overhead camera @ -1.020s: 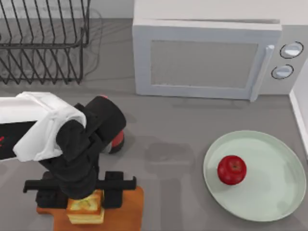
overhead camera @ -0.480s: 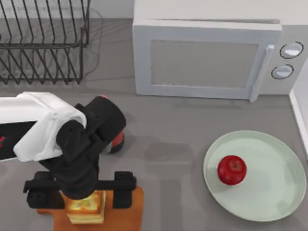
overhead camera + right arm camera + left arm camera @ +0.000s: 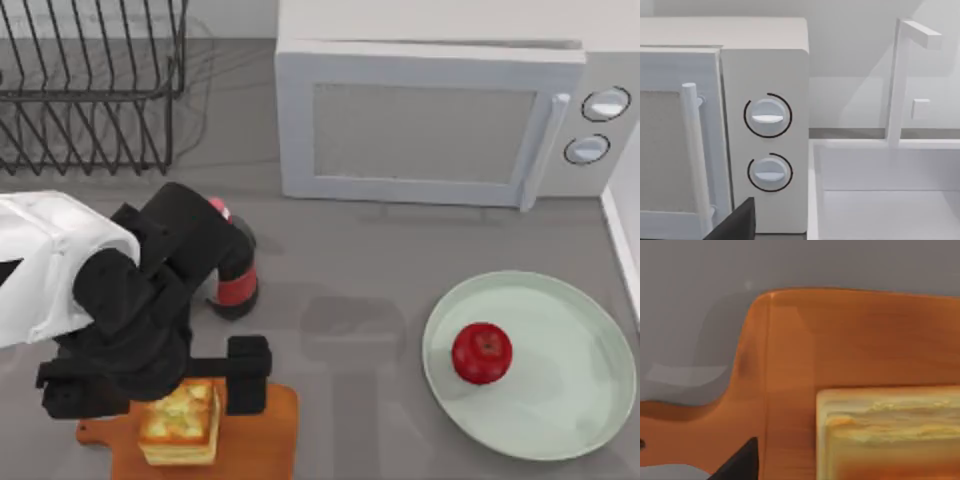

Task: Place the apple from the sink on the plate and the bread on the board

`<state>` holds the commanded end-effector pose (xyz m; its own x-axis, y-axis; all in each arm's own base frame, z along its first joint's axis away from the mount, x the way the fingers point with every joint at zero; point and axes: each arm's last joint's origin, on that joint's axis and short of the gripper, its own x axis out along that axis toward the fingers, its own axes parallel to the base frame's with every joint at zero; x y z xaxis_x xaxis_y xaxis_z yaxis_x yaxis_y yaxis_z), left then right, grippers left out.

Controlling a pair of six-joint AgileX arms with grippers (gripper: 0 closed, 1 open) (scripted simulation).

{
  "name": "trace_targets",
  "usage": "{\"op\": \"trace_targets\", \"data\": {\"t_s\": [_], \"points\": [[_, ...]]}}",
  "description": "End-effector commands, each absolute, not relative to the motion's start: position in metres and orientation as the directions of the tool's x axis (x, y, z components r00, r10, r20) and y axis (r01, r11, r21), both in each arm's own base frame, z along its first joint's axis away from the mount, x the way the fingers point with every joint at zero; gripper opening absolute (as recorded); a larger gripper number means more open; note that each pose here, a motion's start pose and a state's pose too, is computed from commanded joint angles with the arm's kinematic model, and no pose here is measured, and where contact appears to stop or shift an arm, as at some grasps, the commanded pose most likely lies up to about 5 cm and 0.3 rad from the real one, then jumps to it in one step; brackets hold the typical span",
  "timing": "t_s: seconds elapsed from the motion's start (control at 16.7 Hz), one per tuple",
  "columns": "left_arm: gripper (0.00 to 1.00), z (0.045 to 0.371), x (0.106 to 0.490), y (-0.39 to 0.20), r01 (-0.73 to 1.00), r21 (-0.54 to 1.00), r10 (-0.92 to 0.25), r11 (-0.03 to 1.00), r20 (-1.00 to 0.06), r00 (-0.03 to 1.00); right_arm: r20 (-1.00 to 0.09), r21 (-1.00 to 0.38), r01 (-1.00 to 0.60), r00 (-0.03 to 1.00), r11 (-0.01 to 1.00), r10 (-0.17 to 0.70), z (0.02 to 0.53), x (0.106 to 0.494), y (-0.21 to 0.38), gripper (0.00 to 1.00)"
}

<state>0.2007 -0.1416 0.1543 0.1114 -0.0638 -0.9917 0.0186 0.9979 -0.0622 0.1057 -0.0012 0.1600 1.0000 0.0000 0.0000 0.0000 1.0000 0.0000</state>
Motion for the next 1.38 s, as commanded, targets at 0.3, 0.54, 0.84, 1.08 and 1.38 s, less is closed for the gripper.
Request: {"op": "trace_targets", "data": {"t_s": [0.3, 0.54, 0.84, 1.08, 1.38], "points": [[1.00, 0.174, 0.185, -0.100, 0.045, -0.171, -0.176, 0.984, -0.920, 0.349, 0.000, 0.000, 0.000, 1.000, 1.000, 0.000, 0.160, 0.106, -0.001, 1.00], [1.00, 0.180, 0.158, -0.061, 0.083, -0.216, -0.223, 0.973, -0.773, 0.594, 0.000, 0.000, 0.000, 1.000, 1.000, 0.000, 0.160, 0.106, -0.001, 1.00], [1.00, 0.173, 0.123, -0.024, 0.106, -0.162, -0.167, 0.981, -0.431, 0.887, 0.000, 0.000, 0.000, 1.000, 1.000, 0.000, 0.160, 0.106, -0.001, 1.00], [1.00, 0.164, 0.110, -0.008, 0.055, -0.061, -0.064, 0.997, -0.147, 0.987, 0.000, 0.000, 0.000, 1.000, 1.000, 0.000, 0.160, 0.106, -0.001, 1.00], [1.00, 0.160, 0.106, -0.001, 0.000, 0.000, 0.000, 1.000, 0.000, 1.000, 0.000, 0.000, 0.000, 1.000, 1.000, 0.000, 0.160, 0.106, -0.001, 1.00]]}}
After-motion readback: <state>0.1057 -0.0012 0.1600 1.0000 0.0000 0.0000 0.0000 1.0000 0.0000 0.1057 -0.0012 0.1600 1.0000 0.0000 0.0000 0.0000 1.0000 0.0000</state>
